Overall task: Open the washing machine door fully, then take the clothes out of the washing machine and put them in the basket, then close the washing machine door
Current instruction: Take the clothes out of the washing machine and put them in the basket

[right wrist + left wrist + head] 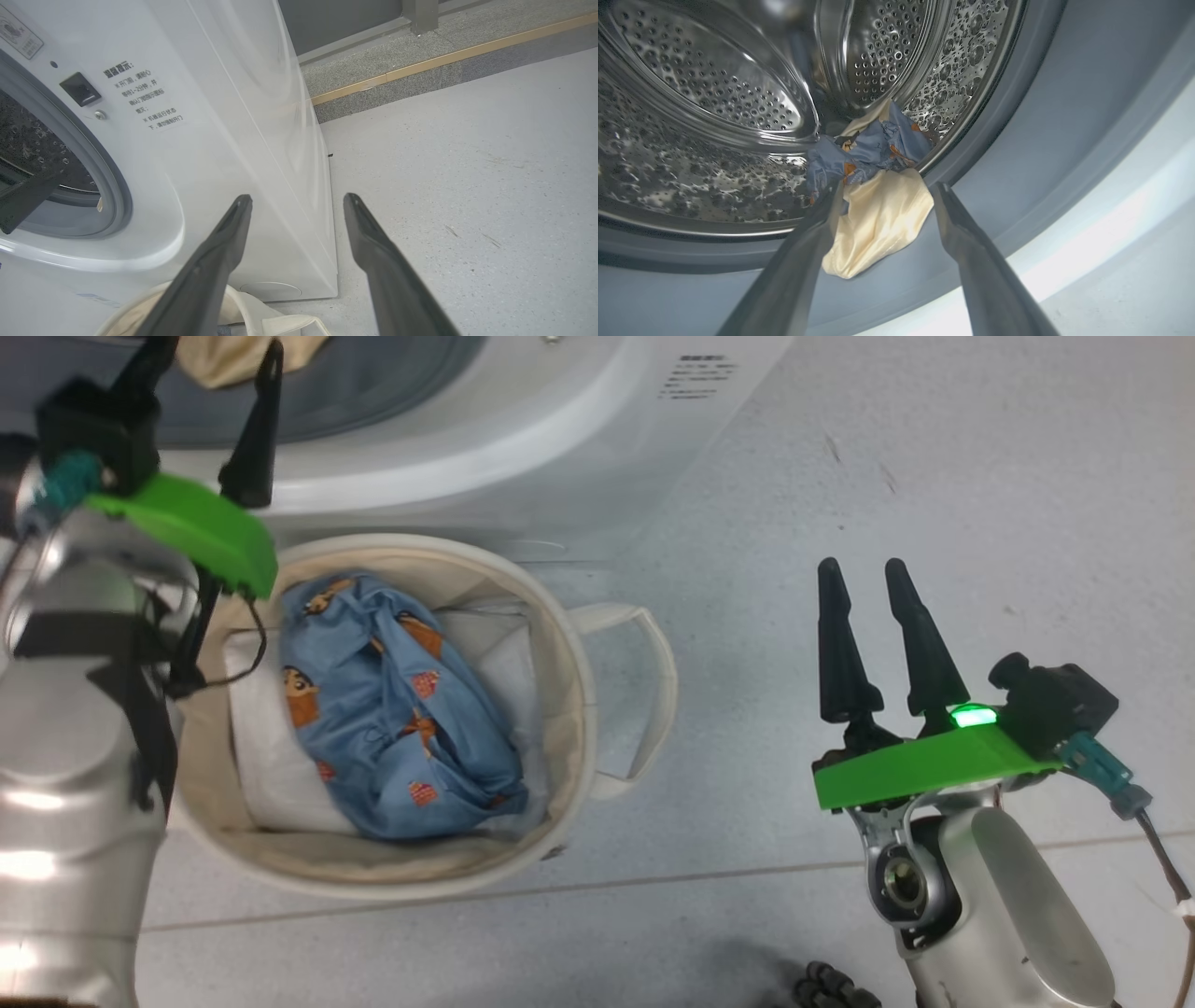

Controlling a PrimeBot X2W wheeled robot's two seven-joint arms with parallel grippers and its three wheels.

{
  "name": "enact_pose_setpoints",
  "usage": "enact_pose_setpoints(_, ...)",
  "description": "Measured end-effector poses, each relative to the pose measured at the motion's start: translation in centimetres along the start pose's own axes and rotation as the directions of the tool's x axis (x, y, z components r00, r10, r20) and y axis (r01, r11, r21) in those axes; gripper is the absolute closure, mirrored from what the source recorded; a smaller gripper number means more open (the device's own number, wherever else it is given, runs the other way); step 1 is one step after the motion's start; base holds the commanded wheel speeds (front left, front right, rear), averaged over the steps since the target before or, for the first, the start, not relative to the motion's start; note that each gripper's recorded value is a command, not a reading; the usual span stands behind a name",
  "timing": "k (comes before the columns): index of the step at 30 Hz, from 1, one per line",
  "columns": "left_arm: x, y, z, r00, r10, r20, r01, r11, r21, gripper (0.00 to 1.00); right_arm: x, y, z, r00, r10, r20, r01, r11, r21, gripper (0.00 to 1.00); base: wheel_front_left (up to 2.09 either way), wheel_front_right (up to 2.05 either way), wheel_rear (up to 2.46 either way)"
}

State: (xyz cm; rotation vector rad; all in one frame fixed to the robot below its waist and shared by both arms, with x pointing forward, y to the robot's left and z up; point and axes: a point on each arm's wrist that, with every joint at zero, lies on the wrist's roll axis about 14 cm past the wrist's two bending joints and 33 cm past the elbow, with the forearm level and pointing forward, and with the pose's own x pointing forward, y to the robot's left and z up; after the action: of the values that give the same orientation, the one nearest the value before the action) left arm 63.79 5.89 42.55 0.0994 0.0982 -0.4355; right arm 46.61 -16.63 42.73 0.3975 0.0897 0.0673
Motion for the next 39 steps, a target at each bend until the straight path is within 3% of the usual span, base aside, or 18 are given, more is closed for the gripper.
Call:
enact_pose_setpoints(2, 1.1, -0.6, -0.5, 1.0, -0.014, -0.027, 0.013, 0.998, -0.063, 0.0, -0.1, -0.5, -0.1, 1.0, -0.015, -0.005, 0.015, 1.0, 0.0, 0.0, 0.0, 0.0, 0.0)
enact_pose_setpoints(8, 3.2, -2.3, -1.5, 0.993, -0.073, -0.095, 0.061, 0.99, -0.129, 0.0, -0.1, -1.0, 0.0, 1.0, -0.024, -0.002, 0.024, 1.0, -0.005, 0.0, 0.0, 0.0, 0.0)
enact_pose_setpoints(17, 4.3, -1.7, -4.6, 0.971, -0.113, -0.209, 0.121, 0.992, 0.022, 0.0, 0.4, -1.4, -1.1, 0.999, -0.029, -0.025, 0.029, 1.0, -0.007, 0.0, 0.0, 0.0, 0.0)
enact_pose_setpoints(30, 6.5, 0.0, -6.4, 0.967, -0.055, -0.249, 0.08, 0.993, 0.091, 0.0, 1.0, -2.0, -2.4, 0.998, -0.034, -0.053, 0.034, 0.999, -0.016, 0.0, 0.0, 0.0, 0.0)
enact_pose_setpoints(31, 6.6, -0.2, -6.5, 0.968, -0.061, -0.243, 0.085, 0.992, 0.09, 1.0, 1.0, -2.0, -2.6, 0.998, -0.035, -0.056, 0.034, 0.999, -0.018, 0.0, 0.0, 0.0, 0.0)
enact_pose_setpoints(39, 6.9, -1.1, -6.6, 0.975, -0.092, -0.201, 0.107, 0.992, 0.066, 1.0, 1.6, -1.8, -2.9, 0.998, -0.022, -0.059, 0.021, 1.0, -0.023, 0.0, 0.0, 0.0, 0.0)
